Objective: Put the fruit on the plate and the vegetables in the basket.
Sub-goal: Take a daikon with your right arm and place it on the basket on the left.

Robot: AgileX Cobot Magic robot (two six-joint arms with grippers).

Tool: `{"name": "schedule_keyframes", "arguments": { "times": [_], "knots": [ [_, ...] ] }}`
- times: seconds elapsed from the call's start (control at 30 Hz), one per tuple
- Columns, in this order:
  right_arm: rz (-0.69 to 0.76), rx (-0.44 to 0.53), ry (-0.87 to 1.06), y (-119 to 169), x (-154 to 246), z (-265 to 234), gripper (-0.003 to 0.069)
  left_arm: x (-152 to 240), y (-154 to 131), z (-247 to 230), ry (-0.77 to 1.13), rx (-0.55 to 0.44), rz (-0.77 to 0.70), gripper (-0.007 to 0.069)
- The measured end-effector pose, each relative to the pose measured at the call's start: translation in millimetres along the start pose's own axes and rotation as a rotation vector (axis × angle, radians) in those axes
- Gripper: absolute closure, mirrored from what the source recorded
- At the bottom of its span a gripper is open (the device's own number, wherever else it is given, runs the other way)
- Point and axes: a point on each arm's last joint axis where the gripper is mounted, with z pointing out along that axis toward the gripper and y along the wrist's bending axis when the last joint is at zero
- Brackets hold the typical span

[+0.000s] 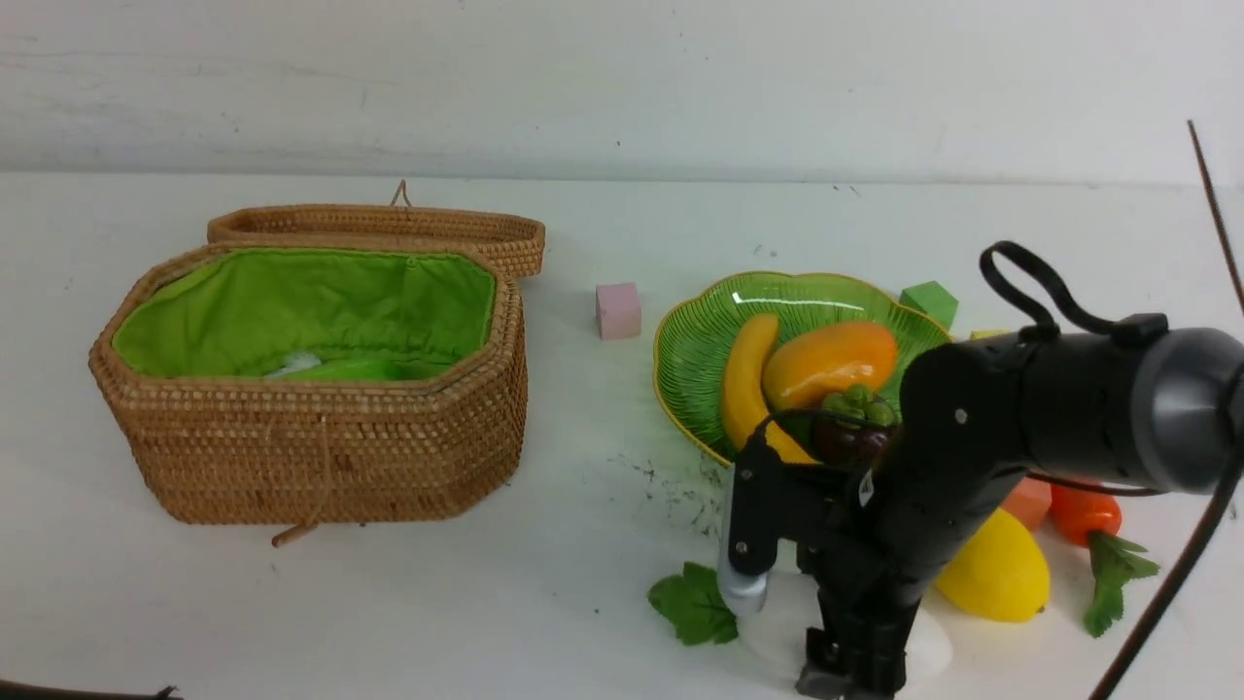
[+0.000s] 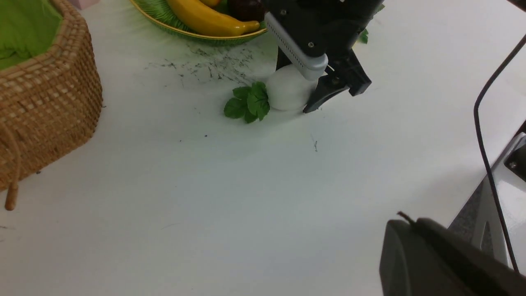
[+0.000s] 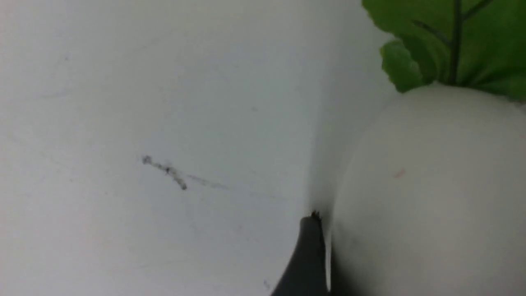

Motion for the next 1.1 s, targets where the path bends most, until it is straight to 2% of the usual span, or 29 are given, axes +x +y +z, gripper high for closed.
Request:
{"name": "schedule_keyframes", "arguments": {
  "times": [0.13,0.27,0.33,0.43,0.6,0.7,0.8,0.97,1.1],
  "knots": [
    [0.036,-0.031,-0.012,2,-1,3,0.013,2,1,0,0.017,-0.016,0.01,0.0638],
    [0.125,-0.059,-0.025,4,-4,2,0.0129,2,5,0,0.022,-0.055,0.017,0.0638],
    [0.193,-0.064,-0.046,4,-14,-7,0.0129,2,7,-1,0.018,-0.077,0.004,0.0638],
    [0.211,-0.049,-0.108,7,-41,-32,0.0129,2,10,-3,0.003,-0.107,-0.011,0.0638],
    [0.1,0.061,-0.324,16,-112,-92,0.0129,0,18,-9,-0.046,-0.195,-0.051,0.0638],
    [0.031,0.167,-0.511,17,-155,-128,0.0129,-1,24,-11,-0.074,-0.265,-0.095,0.0638],
    [0.03,0.291,-0.712,3,-193,-149,0.0129,-3,30,-13,-0.105,-0.329,-0.126,0.0638],
    [0.087,0.395,-0.865,-24,-224,-134,0.0129,-4,33,-15,-0.121,-0.355,-0.135,0.0638],
    [0.125,0.462,-0.898,-44,-238,-89,0.0129,-3,32,-14,-0.118,-0.349,-0.145,0.0635]
  ]
}}
